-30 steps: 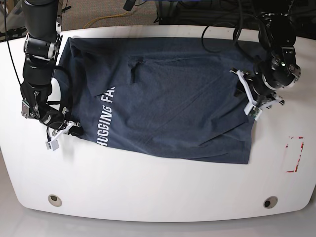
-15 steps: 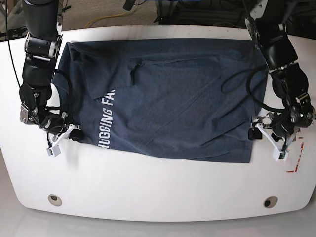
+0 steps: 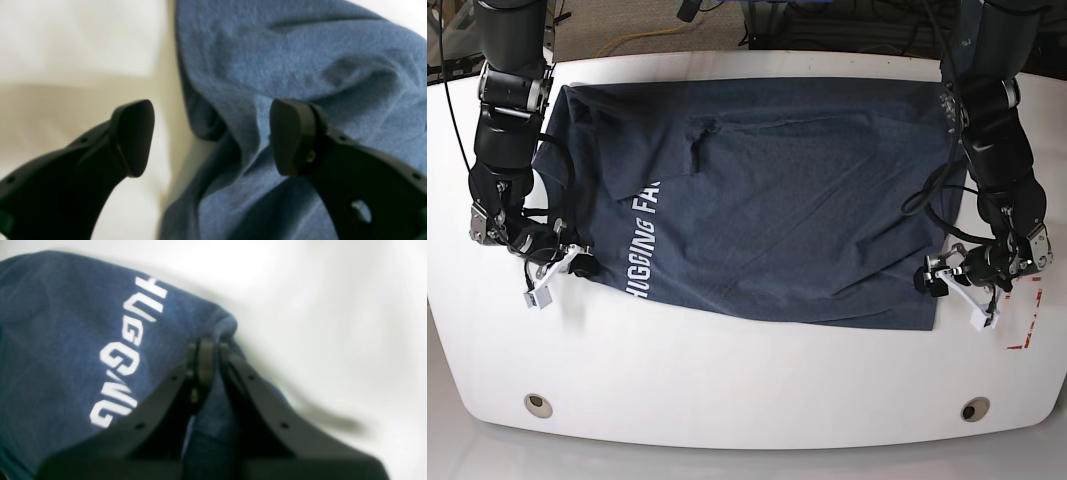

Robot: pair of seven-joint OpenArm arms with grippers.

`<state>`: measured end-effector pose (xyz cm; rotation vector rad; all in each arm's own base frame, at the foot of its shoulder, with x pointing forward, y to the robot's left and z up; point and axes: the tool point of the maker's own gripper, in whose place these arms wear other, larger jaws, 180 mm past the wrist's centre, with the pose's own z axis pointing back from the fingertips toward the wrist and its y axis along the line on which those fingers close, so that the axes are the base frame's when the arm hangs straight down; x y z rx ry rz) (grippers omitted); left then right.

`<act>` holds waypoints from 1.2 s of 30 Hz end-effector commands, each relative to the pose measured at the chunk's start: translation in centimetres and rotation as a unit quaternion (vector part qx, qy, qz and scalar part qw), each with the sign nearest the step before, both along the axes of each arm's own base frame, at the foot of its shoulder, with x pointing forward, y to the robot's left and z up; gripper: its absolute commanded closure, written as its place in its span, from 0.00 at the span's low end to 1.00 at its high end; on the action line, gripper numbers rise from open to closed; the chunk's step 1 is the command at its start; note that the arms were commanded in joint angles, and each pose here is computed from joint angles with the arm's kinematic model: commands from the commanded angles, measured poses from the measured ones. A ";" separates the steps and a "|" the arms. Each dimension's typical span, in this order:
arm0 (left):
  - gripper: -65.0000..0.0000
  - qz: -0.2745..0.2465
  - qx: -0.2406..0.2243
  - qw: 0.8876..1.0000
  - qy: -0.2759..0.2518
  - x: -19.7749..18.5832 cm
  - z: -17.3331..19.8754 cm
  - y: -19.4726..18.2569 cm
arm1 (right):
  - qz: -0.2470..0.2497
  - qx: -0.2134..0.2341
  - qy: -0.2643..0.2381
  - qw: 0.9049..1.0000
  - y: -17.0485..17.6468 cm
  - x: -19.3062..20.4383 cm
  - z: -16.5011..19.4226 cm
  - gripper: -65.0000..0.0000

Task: Fold the T-shirt properly
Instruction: 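Grasp the hem corners with both grippers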

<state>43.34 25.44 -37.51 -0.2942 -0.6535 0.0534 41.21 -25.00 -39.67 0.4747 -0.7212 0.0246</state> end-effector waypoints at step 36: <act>1.00 0.101 -0.068 0.992 0.034 1.2 -3.0 -1.4 | 0.016 -0.009 -0.065 0.998 0.5 1.8 3.8 1.00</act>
